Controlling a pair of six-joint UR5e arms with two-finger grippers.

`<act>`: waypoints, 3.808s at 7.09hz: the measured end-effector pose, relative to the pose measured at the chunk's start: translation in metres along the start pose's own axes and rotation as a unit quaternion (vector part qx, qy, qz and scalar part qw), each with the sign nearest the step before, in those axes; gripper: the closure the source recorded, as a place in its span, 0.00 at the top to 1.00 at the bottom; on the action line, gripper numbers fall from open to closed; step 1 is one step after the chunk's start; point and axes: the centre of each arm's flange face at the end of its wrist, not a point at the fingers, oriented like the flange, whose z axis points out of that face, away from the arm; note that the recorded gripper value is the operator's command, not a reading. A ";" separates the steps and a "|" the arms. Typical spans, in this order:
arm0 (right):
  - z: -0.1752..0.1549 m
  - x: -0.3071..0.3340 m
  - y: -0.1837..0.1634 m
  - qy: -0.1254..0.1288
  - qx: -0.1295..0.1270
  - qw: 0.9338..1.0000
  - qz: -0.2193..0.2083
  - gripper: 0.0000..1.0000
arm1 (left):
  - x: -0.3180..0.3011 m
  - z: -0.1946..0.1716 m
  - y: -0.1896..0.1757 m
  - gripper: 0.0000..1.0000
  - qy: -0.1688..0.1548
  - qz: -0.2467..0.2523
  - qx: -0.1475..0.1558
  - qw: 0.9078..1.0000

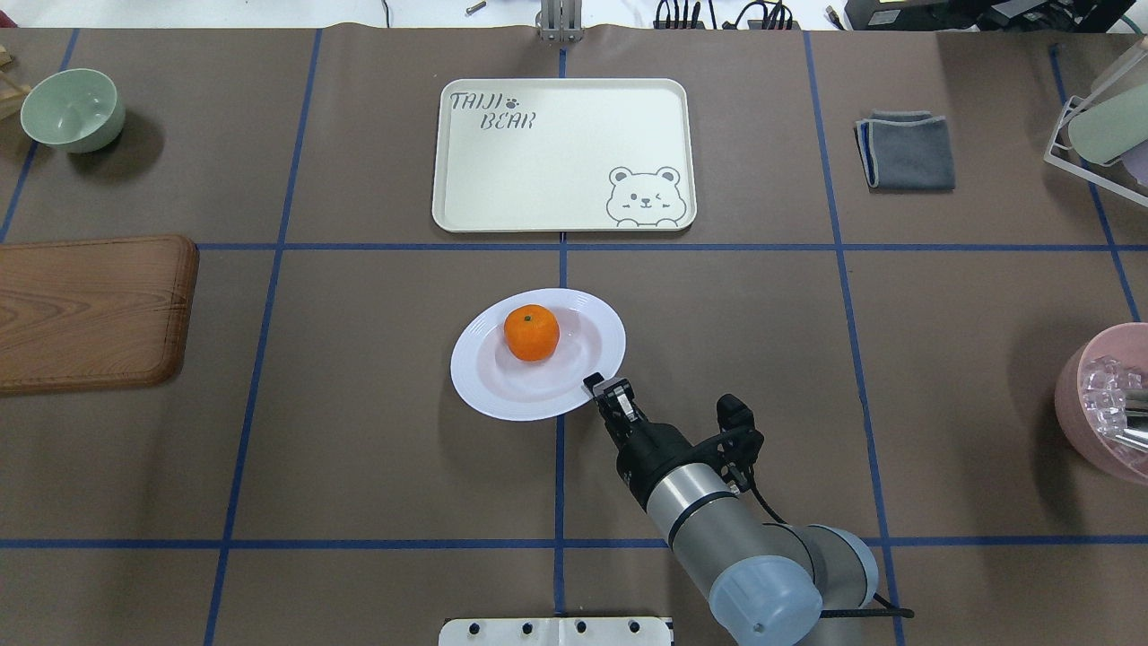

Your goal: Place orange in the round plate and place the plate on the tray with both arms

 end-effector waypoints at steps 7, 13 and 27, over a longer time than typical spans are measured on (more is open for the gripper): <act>0.151 -0.106 -0.067 -0.075 0.111 0.991 0.024 0.00 | 0.016 -0.007 0.032 0.99 0.000 -0.075 0.004 0.997; 0.260 -0.123 -0.070 -0.037 0.210 0.976 0.035 0.44 | 0.018 -0.009 0.031 0.99 0.000 -0.073 0.006 0.997; -0.029 -0.282 -0.514 0.426 -0.201 0.662 -0.583 1.00 | 0.026 -0.014 0.027 0.99 0.011 -0.092 -0.008 0.996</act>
